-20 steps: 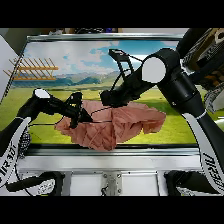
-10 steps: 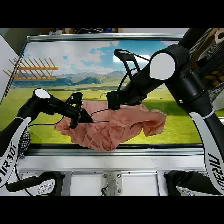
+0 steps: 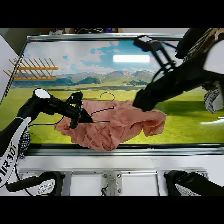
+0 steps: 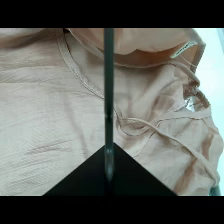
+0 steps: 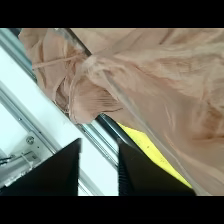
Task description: Fold the clothes and pants, and hang the long-sleeved shirts on hangers.
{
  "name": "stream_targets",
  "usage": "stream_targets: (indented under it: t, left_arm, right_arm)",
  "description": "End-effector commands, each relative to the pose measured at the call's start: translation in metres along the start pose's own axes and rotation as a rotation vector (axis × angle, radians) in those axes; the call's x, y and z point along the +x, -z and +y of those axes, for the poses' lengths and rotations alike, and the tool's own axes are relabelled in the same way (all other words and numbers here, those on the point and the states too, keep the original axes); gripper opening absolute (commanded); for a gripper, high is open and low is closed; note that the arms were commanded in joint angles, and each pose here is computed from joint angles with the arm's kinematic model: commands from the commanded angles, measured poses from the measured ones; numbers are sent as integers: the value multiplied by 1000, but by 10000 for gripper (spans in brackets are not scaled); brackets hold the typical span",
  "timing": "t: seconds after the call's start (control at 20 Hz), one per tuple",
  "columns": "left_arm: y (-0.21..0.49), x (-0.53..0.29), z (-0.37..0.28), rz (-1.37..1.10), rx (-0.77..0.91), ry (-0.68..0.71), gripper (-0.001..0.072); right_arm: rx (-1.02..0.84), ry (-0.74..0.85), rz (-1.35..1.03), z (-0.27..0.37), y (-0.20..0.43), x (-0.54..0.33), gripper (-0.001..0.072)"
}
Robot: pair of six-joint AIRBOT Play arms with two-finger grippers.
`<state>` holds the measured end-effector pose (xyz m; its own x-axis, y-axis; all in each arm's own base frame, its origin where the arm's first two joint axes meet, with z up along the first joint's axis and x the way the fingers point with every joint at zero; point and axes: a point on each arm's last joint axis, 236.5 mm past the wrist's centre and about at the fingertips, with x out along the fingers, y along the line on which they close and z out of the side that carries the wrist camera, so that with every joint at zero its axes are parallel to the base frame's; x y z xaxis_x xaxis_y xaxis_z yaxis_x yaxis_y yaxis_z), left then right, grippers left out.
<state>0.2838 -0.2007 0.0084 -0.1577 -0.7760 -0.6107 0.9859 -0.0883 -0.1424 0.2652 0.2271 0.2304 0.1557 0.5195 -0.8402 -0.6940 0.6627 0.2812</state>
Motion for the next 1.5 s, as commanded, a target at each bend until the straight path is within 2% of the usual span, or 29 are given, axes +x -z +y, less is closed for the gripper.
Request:
stream_targets:
  t: [0.0,0.05,0.1,0.15,0.25,0.3,0.4,0.5,0.6,0.7,0.8,1.05,1.45]
  left_arm:
    - [0,0,0,-1,-8,2,4]
    - [0,0,0,0,-11,2,4]
    - [0,0,0,0,-12,2,4]
    - [0,0,0,0,-12,2,4]
    - [0,0,0,0,-12,2,4]
    - [0,0,0,0,-12,2,4]
    - [0,0,0,0,-12,2,4]
    - [0,0,0,0,-12,2,4]
    - [0,0,0,0,-12,2,4]
    - [0,0,0,1,-12,3,4]
    - [0,0,0,2,-11,3,4]
    - [0,0,-1,2,-11,5,4]
    - [0,0,-1,2,-11,7,4]
  right_arm:
    - [-118,-81,-102,3,14,-39,289]
    - [-81,-51,-121,-9,20,-47,423]
    - [-57,0,-136,-26,25,-55,602]
    - [-8,67,-141,-47,31,-62,710]
    - [174,133,-147,-72,42,-74,709]
    - [191,148,-169,-79,40,-77,709]
    - [18,141,-206,-79,32,-81,709]
    - [-70,8,-287,-68,26,-83,710]
    - [-128,-169,-466,-63,21,-92,709]
    - [-169,-241,-606,-79,39,-96,710]
    - [-165,-215,-619,-107,77,-77,710]
    - [-226,-152,-610,-142,123,-3,710]
    - [-308,-126,-608,-148,121,49,710]
